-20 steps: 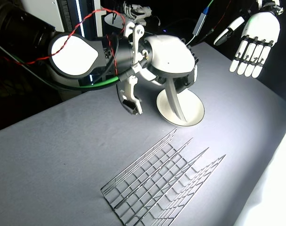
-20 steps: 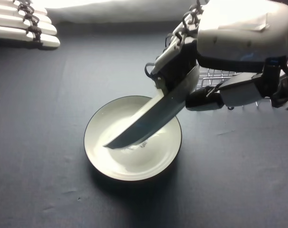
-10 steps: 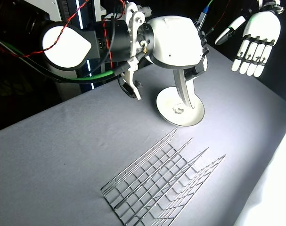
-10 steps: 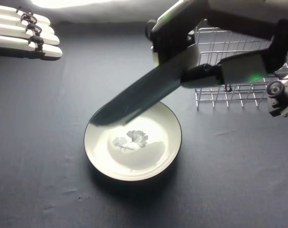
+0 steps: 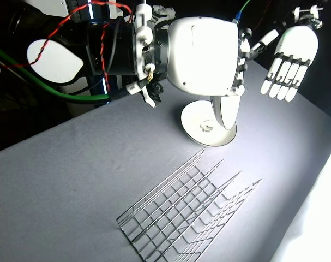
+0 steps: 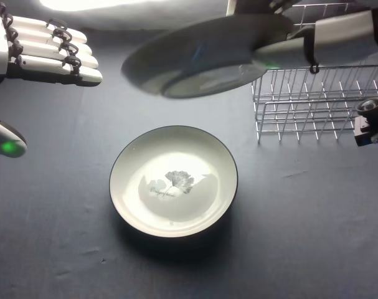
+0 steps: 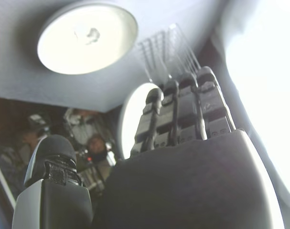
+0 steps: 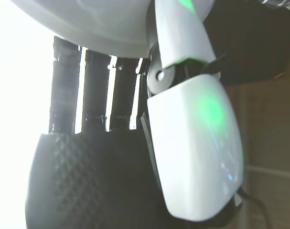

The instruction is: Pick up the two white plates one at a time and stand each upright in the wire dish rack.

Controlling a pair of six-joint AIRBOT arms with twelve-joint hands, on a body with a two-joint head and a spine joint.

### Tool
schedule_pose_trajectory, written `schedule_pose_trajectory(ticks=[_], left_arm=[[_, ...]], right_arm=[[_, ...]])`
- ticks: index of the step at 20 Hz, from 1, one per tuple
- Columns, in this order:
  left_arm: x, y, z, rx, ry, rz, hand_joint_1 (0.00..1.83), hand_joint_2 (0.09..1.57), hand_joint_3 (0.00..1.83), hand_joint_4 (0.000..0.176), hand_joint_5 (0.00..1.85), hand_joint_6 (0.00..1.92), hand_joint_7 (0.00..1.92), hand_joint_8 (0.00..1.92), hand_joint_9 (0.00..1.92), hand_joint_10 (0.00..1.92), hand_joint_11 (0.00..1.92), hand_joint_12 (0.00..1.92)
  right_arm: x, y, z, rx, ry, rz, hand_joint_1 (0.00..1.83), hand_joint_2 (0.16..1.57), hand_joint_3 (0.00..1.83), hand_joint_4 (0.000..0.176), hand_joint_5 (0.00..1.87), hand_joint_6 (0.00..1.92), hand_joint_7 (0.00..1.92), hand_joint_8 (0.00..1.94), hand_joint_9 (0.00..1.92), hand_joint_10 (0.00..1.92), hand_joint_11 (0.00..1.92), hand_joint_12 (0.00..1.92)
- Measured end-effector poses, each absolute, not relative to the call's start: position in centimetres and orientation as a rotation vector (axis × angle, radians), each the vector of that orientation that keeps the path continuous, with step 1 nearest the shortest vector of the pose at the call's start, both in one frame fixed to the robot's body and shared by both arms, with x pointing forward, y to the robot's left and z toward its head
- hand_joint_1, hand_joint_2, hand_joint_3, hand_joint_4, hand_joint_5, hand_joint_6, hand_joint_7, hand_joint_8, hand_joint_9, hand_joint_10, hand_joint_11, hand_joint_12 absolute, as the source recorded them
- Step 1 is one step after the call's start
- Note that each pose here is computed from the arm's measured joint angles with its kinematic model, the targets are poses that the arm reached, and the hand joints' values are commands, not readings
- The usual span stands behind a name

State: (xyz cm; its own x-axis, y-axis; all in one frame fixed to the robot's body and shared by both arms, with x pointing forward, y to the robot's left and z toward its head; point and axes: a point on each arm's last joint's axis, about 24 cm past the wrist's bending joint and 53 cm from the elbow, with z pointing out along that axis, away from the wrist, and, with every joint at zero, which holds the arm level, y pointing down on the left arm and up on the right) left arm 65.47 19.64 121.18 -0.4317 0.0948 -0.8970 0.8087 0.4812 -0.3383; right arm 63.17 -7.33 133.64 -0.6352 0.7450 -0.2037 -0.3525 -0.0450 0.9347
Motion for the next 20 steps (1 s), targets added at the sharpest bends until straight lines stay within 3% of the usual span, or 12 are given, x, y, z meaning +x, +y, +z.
schedule_pose_trajectory(ticks=[2, 15, 20], left_arm=[[65.4, 19.9, 120.4, 0.766, 1.861, -1.004, 0.00, 1.11, 0.00, 0.000, 0.06, 0.01, 0.05, 0.01, 0.02, 0.01, 0.02, 0.01], [64.7, 19.3, 118.2, 0.797, 1.910, -0.983, 0.00, 1.11, 0.00, 0.000, 0.03, 0.00, 0.03, 0.00, 0.00, 0.00, 0.00, 0.00], [64.4, 19.4, 117.2, 0.809, 1.937, -0.974, 0.00, 1.12, 0.00, 0.000, 0.01, 0.00, 0.02, 0.01, 0.00, 0.00, 0.00, 0.00]], right_arm=[[63.7, -7.9, 133.5, 0.507, 1.440, 1.802, 1.38, 1.11, 0.00, 0.000, 0.92, 1.06, 1.01, 0.85, 0.95, 1.14, 0.80, 1.04], [64.9, -10.5, 132.9, 0.760, 1.423, 1.841, 1.38, 1.11, 0.00, 0.000, 0.90, 1.09, 1.00, 0.87, 0.97, 1.10, 0.83, 1.01], [65.4, -11.9, 132.6, 0.828, 1.410, 1.835, 1.38, 1.08, 0.00, 0.000, 0.95, 1.02, 1.08, 0.77, 1.01, 1.01, 0.88, 0.96]])
